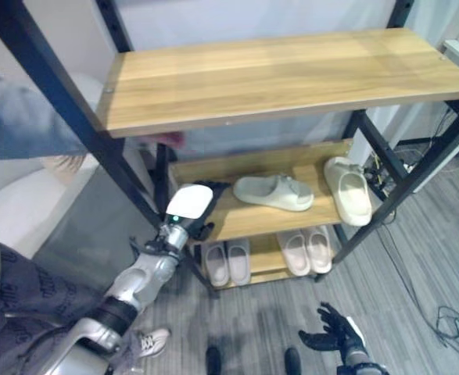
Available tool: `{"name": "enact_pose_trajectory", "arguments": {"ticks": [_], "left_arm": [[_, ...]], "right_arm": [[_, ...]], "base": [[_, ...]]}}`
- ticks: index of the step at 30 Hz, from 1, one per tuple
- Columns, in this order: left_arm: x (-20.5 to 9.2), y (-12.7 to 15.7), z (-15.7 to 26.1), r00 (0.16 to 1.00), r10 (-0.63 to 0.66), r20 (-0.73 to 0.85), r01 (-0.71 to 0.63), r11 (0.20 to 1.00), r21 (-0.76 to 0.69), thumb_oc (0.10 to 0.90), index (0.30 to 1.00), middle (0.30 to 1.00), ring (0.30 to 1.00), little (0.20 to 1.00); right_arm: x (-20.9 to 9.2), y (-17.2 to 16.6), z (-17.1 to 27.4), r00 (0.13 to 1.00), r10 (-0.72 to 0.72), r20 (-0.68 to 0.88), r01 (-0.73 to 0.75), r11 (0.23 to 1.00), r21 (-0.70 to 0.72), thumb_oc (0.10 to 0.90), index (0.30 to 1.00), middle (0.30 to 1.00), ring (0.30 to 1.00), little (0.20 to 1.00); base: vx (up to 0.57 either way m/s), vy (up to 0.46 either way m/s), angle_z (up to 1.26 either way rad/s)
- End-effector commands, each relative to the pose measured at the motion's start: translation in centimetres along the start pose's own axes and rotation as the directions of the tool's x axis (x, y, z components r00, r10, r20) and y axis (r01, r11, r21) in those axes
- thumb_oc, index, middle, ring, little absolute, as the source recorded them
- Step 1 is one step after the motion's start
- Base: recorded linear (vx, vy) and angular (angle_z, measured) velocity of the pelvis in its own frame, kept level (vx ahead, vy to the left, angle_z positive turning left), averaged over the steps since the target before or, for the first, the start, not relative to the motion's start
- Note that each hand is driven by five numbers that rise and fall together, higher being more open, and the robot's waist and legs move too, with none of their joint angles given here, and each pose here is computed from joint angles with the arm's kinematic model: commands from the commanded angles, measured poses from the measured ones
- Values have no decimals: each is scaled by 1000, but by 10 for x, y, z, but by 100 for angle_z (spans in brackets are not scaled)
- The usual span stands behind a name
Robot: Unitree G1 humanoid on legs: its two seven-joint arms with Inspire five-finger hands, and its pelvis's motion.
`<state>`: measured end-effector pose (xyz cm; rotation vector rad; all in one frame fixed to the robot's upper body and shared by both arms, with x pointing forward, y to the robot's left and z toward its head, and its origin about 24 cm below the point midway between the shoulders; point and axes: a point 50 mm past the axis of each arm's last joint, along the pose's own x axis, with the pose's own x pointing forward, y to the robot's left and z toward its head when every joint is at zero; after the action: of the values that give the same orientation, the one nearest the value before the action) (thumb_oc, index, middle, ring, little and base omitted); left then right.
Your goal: Arrange the slippers neatly on the shoe rack.
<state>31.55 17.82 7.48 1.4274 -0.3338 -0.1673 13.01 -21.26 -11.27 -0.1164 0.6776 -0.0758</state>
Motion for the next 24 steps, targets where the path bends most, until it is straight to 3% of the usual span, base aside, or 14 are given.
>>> {"name": "enact_pose_trajectory", "arguments": {"ticks": [1,14,24], "left_arm": [[42,71,-1,953,304,12,-304,953,-4,800,900,900,900,900],[46,80,38,914,383,136,-346,909,-231,800,900,900,900,900],[63,100,57,882,423,207,-368,893,-257,800,900,900,900,900]], "right_arm": [[5,-11,41,978,-41,204,41,999,1,800,900,900,900,900],[2,-12,33,983,-44,181,44,999,5,800,900,900,900,900],[1,-20,39,977,-58,207,59,998,0,800,900,900,900,900]], "base": [[5,14,-3],[10,-7,-3],[10,-21,-6]]}}
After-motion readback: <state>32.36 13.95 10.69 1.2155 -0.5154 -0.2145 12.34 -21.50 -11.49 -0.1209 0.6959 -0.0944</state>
